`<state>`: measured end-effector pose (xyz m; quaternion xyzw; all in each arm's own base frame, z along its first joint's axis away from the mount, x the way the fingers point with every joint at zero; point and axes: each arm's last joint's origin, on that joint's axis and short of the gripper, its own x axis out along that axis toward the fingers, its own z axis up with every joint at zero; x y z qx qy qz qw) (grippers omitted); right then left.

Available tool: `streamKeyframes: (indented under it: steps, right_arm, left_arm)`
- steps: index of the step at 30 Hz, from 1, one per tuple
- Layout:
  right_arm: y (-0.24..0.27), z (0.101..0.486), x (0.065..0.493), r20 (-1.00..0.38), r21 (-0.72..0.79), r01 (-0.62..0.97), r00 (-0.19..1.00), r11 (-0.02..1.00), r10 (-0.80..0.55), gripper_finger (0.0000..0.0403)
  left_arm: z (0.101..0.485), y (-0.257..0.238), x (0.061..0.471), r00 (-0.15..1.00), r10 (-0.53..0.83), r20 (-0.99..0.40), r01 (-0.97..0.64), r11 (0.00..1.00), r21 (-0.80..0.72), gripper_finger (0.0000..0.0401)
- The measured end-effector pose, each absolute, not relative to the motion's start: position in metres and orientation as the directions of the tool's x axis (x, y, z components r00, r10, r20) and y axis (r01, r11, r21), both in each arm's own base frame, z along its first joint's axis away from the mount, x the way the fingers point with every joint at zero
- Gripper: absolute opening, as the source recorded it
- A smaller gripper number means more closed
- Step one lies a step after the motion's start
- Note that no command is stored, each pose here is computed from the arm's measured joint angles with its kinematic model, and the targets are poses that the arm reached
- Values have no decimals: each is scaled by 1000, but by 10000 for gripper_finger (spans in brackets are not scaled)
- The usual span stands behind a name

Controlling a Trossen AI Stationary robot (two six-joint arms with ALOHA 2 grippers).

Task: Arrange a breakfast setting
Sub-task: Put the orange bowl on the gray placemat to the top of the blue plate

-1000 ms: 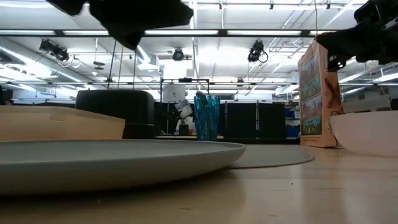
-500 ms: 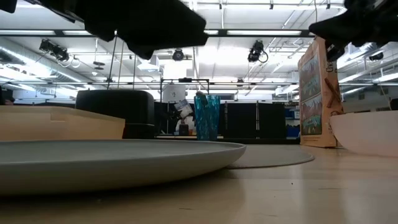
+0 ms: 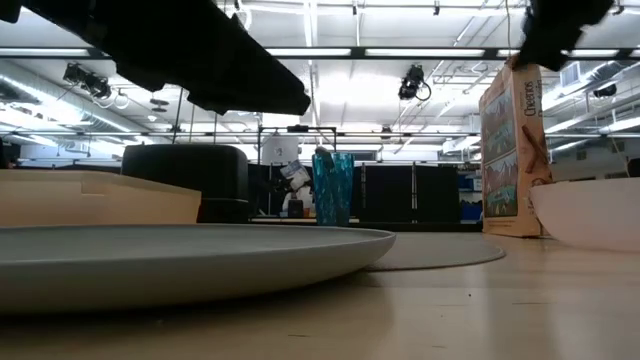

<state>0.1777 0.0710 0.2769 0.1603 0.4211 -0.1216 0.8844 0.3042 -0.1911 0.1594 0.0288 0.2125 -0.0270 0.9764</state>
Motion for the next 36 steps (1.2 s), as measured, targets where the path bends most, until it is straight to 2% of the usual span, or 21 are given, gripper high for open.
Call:
streamKeyframes:
  steps: [4, 7, 16, 20, 23, 28, 36]
  right_arm:
    - [76, 253, 180, -916, 116, 542, 383, 832, -122, 15]
    - [78, 234, 183, -958, 60, 608, 258, 792, -125, 37]
    - [73, 207, 204, -982, -2, 753, 124, 658, -146, 154]
    - [66, 196, 212, -987, -48, 780, 57, 623, -148, 177]
    - [62, 188, 217, -987, -85, 793, 15, 604, -159, 173]
    - [60, 177, 222, -990, -114, 810, -42, 576, -137, 144]
    - [62, 179, 221, -992, -96, 836, -39, 540, -116, 59]
  left_arm:
    - [159, -194, 303, 908, -48, -416, 67, 997, 30, 125]
    - [160, -195, 302, 909, -52, -413, 70, 997, 28, 125]
    - [161, -195, 303, 916, -57, -396, 67, 998, 12, 125]
    - [162, -195, 303, 917, -58, -395, 67, 998, 8, 125]
    - [162, -197, 302, 917, -62, -395, 62, 998, -13, 125]
    - [162, -198, 301, 916, -66, -396, 66, 998, -13, 125]
    - [161, -202, 299, 915, -77, -396, 79, 997, -13, 125]
